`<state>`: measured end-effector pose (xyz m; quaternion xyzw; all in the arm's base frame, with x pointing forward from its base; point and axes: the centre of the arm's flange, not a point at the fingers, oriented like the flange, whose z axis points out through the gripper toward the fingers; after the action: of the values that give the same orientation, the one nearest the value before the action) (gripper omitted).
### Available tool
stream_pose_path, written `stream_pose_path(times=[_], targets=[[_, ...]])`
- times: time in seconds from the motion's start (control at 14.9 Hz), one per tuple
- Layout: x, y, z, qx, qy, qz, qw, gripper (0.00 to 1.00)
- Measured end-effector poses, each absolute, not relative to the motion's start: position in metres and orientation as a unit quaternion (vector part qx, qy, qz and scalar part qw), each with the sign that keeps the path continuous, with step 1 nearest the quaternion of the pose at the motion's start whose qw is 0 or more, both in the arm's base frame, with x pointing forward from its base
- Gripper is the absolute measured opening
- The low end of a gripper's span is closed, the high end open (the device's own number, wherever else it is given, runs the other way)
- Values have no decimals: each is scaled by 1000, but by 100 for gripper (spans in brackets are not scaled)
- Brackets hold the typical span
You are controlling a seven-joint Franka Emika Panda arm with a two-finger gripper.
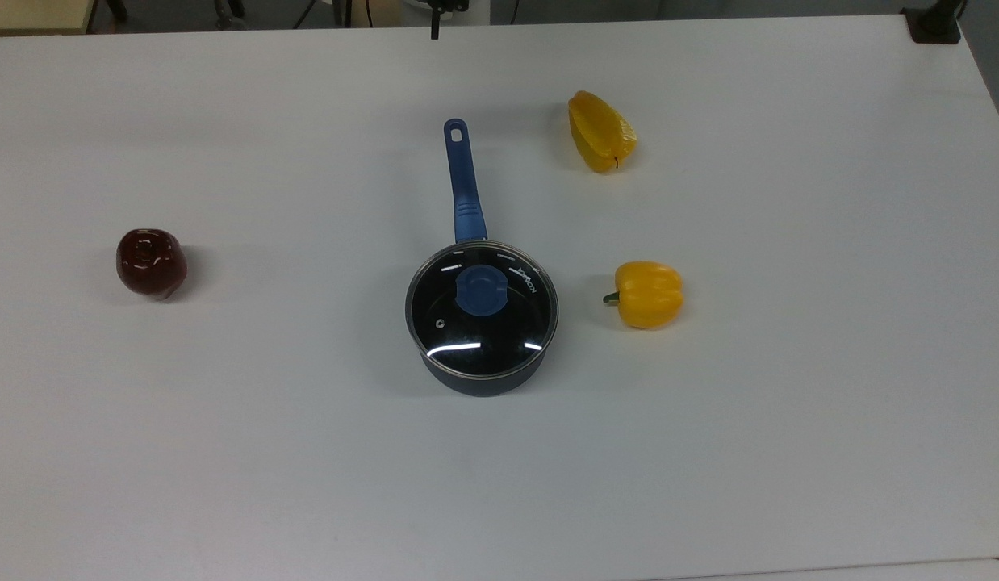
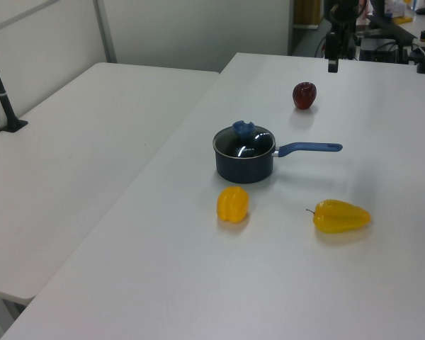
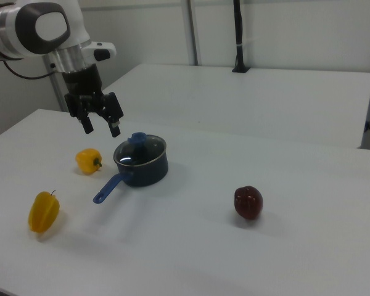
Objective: Open lid
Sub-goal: 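Move the open gripper down over the blue knob of the glass lid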
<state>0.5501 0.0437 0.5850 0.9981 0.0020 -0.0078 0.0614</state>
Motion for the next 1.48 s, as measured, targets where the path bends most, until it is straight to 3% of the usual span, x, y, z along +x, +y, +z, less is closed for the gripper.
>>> stream_pose_path(times=[0.94,1.48], targets=[[566,46,570,998,4,-20,61,100],[603,77,531,997,22,77,15,100]])
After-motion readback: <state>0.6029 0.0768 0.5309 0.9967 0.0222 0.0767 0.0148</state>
